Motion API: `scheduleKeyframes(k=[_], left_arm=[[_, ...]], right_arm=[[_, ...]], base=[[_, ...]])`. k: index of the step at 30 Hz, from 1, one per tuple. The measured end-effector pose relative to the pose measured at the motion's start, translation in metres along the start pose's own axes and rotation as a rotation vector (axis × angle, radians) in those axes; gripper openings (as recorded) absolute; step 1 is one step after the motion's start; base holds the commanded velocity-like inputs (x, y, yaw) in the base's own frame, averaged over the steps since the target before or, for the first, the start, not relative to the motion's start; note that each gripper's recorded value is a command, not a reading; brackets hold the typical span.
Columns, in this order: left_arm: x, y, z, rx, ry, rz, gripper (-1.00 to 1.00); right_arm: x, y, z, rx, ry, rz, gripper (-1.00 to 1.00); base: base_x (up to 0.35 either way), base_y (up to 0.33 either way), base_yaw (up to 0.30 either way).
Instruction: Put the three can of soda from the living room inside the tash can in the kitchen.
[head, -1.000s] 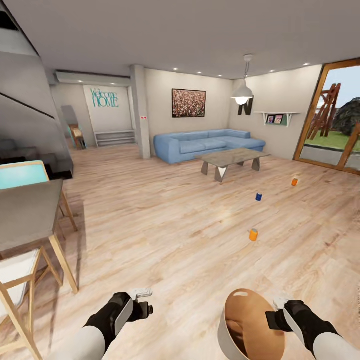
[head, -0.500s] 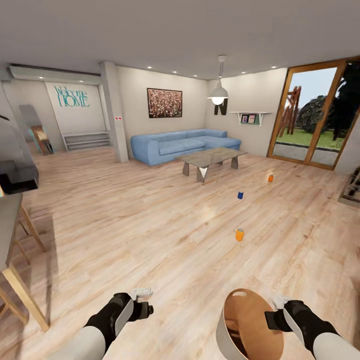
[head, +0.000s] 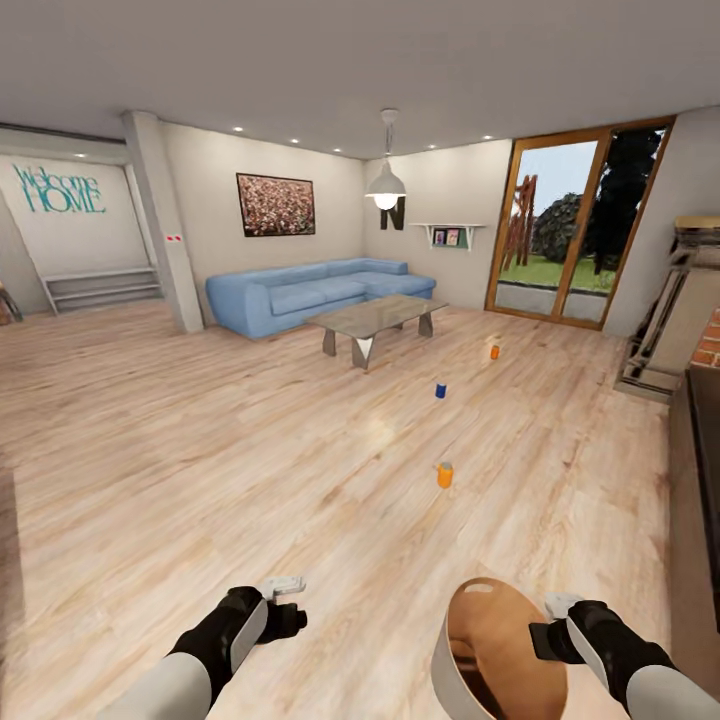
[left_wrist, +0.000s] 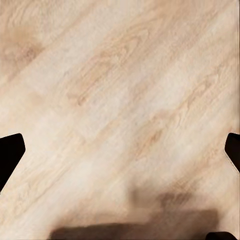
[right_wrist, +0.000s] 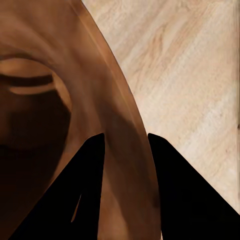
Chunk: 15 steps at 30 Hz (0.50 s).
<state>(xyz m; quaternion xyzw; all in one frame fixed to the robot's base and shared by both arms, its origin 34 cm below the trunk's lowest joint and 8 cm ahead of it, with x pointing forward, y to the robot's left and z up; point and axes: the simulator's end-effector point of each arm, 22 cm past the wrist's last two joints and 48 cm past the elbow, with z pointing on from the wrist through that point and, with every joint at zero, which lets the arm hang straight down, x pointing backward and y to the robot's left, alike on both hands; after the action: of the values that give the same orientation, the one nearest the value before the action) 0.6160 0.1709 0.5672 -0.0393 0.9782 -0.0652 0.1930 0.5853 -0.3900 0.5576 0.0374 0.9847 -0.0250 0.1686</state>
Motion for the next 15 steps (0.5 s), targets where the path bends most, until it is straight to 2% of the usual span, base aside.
scheduleKeyframes(k=[8, 15], left_arm=[[0.0, -0.001, 0.0, 0.001, -0.001, 0.001, 1.0], [0.0, -0.001, 0.0, 0.001, -0.002, 0.002, 1.0]], right_arm=[[0.0, 0.011, -0.001, -0.055, -0.001, 0.002, -1.0], [-0.001, 0.013, -0.001, -0.061, -0.002, -0.002, -1.0]], base=[[0.343, 0.0, -0.286], [0.344, 0.0, -0.286]])
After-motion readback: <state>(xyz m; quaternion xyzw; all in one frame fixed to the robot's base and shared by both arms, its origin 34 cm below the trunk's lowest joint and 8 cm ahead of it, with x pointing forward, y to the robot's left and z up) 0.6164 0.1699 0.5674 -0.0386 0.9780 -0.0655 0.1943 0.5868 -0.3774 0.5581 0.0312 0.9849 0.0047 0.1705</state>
